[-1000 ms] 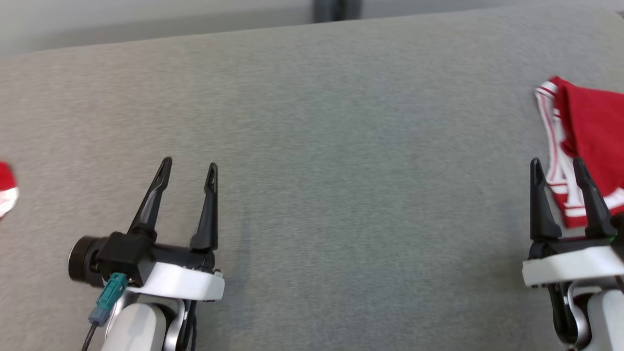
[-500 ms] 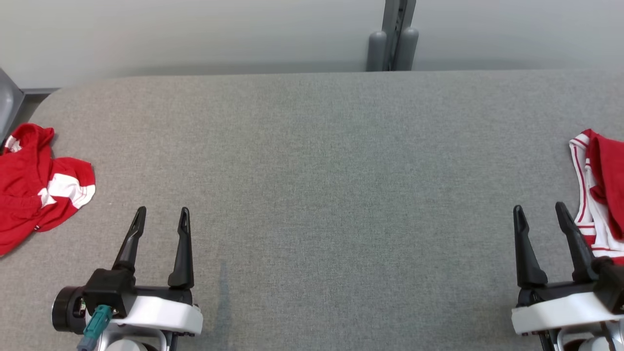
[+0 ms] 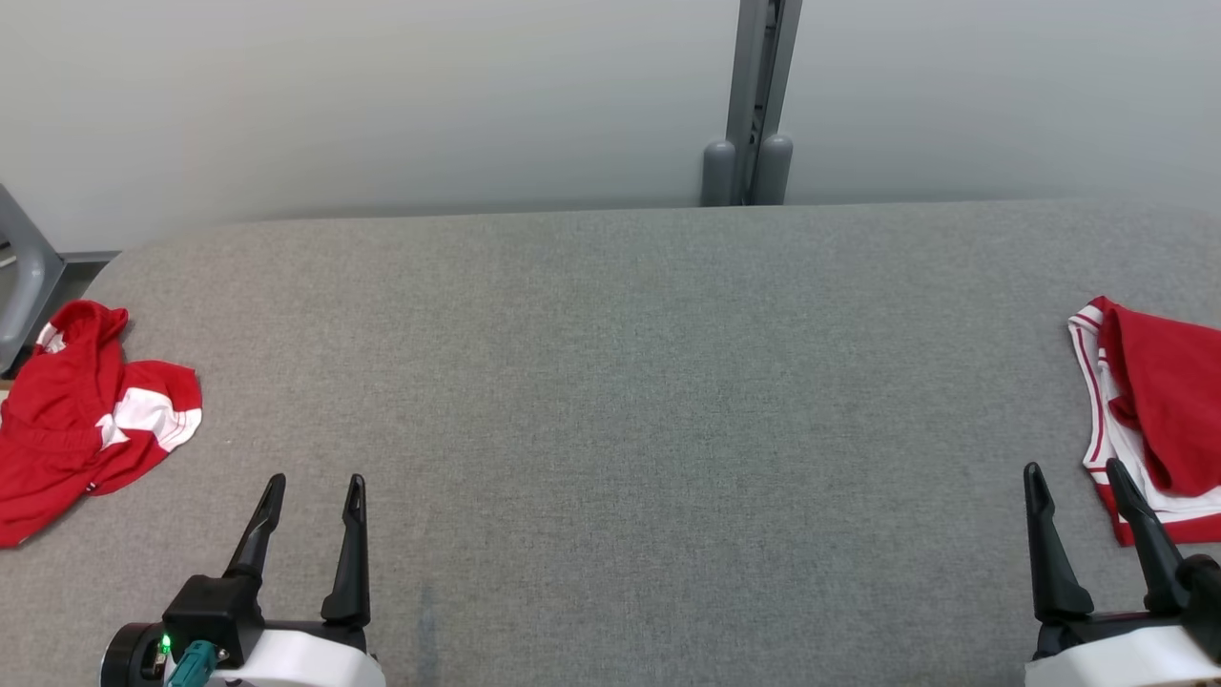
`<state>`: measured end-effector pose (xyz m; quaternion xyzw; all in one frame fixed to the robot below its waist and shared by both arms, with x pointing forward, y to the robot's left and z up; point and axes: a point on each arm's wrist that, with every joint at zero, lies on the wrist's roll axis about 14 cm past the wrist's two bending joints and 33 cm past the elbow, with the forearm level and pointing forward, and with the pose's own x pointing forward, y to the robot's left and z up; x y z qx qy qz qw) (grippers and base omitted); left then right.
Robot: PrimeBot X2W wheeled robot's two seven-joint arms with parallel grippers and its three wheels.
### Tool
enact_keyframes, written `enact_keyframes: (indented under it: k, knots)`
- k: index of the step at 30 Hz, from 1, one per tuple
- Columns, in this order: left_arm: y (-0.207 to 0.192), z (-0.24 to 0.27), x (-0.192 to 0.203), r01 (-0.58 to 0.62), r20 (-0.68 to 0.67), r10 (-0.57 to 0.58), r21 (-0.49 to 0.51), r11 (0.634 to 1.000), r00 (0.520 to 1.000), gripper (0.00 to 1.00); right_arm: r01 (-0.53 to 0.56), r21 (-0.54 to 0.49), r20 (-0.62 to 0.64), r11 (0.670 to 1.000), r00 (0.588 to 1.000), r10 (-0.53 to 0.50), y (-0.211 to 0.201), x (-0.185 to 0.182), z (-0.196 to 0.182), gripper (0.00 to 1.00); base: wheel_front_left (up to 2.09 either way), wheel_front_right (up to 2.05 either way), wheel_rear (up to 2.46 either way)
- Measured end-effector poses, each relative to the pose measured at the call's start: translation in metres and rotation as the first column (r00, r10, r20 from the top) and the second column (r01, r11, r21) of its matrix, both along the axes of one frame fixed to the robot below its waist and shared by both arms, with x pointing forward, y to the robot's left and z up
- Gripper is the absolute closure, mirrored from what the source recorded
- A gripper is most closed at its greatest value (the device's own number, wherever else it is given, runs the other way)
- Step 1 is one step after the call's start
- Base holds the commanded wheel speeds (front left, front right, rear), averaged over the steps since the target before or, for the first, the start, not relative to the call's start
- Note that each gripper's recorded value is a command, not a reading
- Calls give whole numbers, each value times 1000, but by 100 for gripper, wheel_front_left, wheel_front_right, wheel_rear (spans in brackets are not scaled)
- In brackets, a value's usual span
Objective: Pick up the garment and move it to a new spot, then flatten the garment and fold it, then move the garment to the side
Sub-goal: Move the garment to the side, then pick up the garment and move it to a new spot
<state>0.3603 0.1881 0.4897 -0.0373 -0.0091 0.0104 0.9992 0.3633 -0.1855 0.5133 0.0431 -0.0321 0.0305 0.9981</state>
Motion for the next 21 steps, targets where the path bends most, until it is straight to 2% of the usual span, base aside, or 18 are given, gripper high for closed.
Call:
enact_keyframes:
  k: [21]
  knots:
    - [-8,-8,-5,22,-35,-23,-14,1000,999,0,16,10,5,1000,1000,-16,-3,-12,5,0,0,0,0]
